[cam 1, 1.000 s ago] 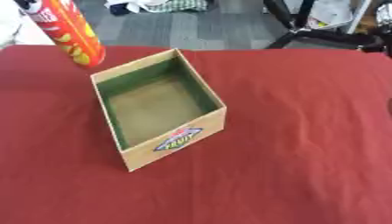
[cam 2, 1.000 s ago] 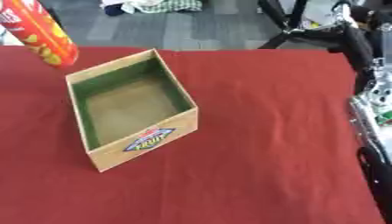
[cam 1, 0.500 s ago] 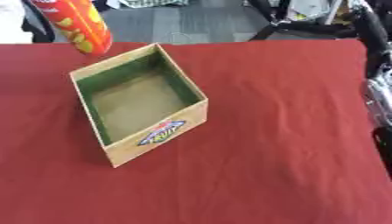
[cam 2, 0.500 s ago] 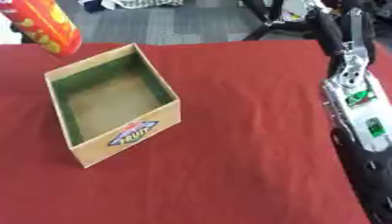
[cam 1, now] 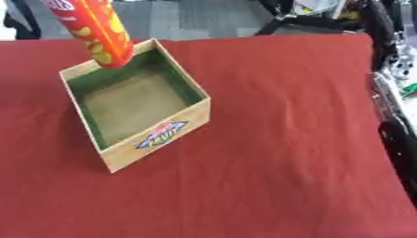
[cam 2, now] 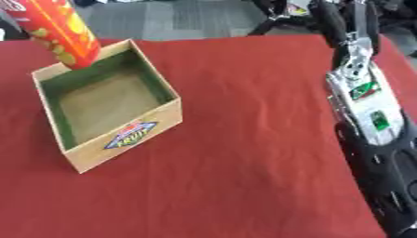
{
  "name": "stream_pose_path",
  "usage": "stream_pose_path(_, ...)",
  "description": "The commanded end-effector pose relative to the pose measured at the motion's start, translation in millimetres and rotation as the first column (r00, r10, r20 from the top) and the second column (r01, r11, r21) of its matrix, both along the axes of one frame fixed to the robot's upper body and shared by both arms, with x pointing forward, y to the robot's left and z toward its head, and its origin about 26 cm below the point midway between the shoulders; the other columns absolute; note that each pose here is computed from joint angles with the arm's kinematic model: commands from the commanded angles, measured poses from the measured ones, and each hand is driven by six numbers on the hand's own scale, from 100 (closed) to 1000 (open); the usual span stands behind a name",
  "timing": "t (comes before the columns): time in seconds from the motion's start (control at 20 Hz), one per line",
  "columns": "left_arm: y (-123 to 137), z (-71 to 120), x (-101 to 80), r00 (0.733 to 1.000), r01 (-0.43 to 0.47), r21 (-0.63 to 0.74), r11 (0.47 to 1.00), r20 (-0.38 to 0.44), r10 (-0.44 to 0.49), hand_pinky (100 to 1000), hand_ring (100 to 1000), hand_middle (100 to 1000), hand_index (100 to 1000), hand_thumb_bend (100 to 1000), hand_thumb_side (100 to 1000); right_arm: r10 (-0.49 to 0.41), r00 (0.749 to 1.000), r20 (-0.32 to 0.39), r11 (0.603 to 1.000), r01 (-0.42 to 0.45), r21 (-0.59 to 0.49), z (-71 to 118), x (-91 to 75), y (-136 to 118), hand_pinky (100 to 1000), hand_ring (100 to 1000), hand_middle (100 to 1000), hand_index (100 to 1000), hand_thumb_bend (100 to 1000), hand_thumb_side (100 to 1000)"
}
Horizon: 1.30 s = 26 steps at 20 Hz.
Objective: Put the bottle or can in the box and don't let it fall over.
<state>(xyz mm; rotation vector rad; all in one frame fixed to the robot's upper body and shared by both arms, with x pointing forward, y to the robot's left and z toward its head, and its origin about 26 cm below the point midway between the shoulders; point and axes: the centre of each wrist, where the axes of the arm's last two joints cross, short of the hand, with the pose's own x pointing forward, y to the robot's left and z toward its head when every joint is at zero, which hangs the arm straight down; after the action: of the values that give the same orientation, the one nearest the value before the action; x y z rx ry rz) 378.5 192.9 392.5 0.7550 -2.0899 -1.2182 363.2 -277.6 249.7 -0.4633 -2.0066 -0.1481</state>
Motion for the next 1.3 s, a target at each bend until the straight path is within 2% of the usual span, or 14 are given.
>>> stream_pose_path(0.05, -9.7, -0.2, 0.5, 1.0, 0.019, 0.019, 1.0, 0.003, -0.019, 100, 100, 127, 110, 221, 100, -0.007, 0.999, 0.039, 1.0, 0.007, -0.012, 11.7, -1.9, -1.3, 553, 721, 742, 716, 143, 575)
stream_pose_path(0.25, -21.3, -16.6, 8.6, 0.999, 0.024, 0.059, 0.998, -0.022, -0.023, 109, 100, 138, 120, 180, 100, -0.004, 0.999, 0.038, 1.0, 0.004, -0.012, 11.9, -1.7, -0.7, 551, 720, 742, 716, 142, 578)
stream_pose_path(0.35, -23.9, -21.6, 11.2, 1.0, 0.014, 0.084, 0.996, -0.005, -0.013, 106, 119, 158, 136, 145, 100, -0.005, 0.999, 0.038, 1.0, 0.005, -0.011, 12.1, -1.8, -1.0, 551, 720, 742, 716, 142, 579)
stream_pose_path(0.45, -23.7, -25.7, 13.9, 1.0, -0.005, 0.103, 0.995, 0.016, 0.004, 134, 146, 191, 159, 153, 100, -0.006, 0.999, 0.039, 1.0, 0.007, -0.011, 12.2, -1.9, -1.3, 551, 720, 742, 716, 142, 580)
stream_pose_path(0.5, -22.9, -27.4, 15.2, 1.0, -0.013, 0.107, 0.994, 0.023, 0.011, 175, 206, 253, 194, 218, 100, -0.008, 0.999, 0.039, 1.0, 0.008, -0.011, 12.2, -2.0, -1.8, 551, 720, 742, 716, 142, 580)
stream_pose_path(0.55, -22.1, -28.7, 16.2, 1.0, -0.016, 0.109, 0.994, 0.028, 0.013, 280, 309, 342, 277, 451, 100, -0.009, 0.999, 0.039, 1.0, 0.009, -0.011, 12.2, -2.1, -2.2, 551, 720, 742, 716, 142, 581)
stream_pose_path(0.6, -21.4, -30.4, 17.3, 1.0, -0.013, 0.111, 0.994, 0.027, 0.01, 385, 400, 420, 377, 638, 100, -0.01, 0.999, 0.039, 1.0, 0.011, -0.011, 12.2, -2.1, -2.5, 551, 720, 742, 716, 142, 582)
stream_pose_path(0.65, -20.6, -31.7, 18.3, 1.0, -0.009, 0.116, 0.993, 0.023, 0.006, 543, 519, 510, 501, 877, 100, -0.011, 0.999, 0.038, 1.0, 0.011, -0.011, 12.1, -2.1, -2.7, 551, 720, 742, 716, 141, 582)
stream_pose_path(0.7, -20.2, -32.5, 18.5, 1.0, 0.0, 0.129, 0.992, 0.023, -0.003, 714, 622, 576, 580, 983, 180, -0.01, 0.999, 0.038, 1.0, 0.011, -0.011, 12.1, -2.2, -2.7, 551, 720, 742, 716, 140, 583)
stream_pose_path(0.75, -19.4, -32.6, 18.6, 1.0, 0.005, 0.141, 0.99, 0.026, -0.009, 778, 675, 600, 612, 1000, 202, -0.01, 0.999, 0.038, 1.0, 0.01, -0.011, 12.2, -2.2, -2.7, 551, 720, 742, 716, 139, 584)
stream_pose_path(0.8, -18.0, -32.1, 18.8, 0.999, 0.005, 0.15, 0.989, 0.03, -0.009, 826, 693, 626, 676, 1000, 263, -0.01, 0.999, 0.037, 1.0, 0.011, -0.011, 12.0, -2.1, -2.8, 551, 720, 742, 716, 135, 591)
stream_pose_path(1.1, -10.5, -28.5, 18.8, 0.999, -0.021, 0.121, 0.992, 0.045, 0.016, 796, 676, 614, 663, 1000, 268, -0.011, 0.999, 0.036, 1.0, 0.011, -0.01, 11.7, -2.2, -2.7, 551, 721, 743, 716, 135, 589)
stream_pose_path(1.3, 3.3, -19.0, 10.4, 0.997, -0.025, -0.008, 1.0, 0.078, 0.025, 818, 697, 649, 675, 972, 291, -0.013, 0.999, 0.037, 1.0, 0.014, -0.011, 11.6, -2.4, -3.2, 551, 721, 743, 717, 137, 585)
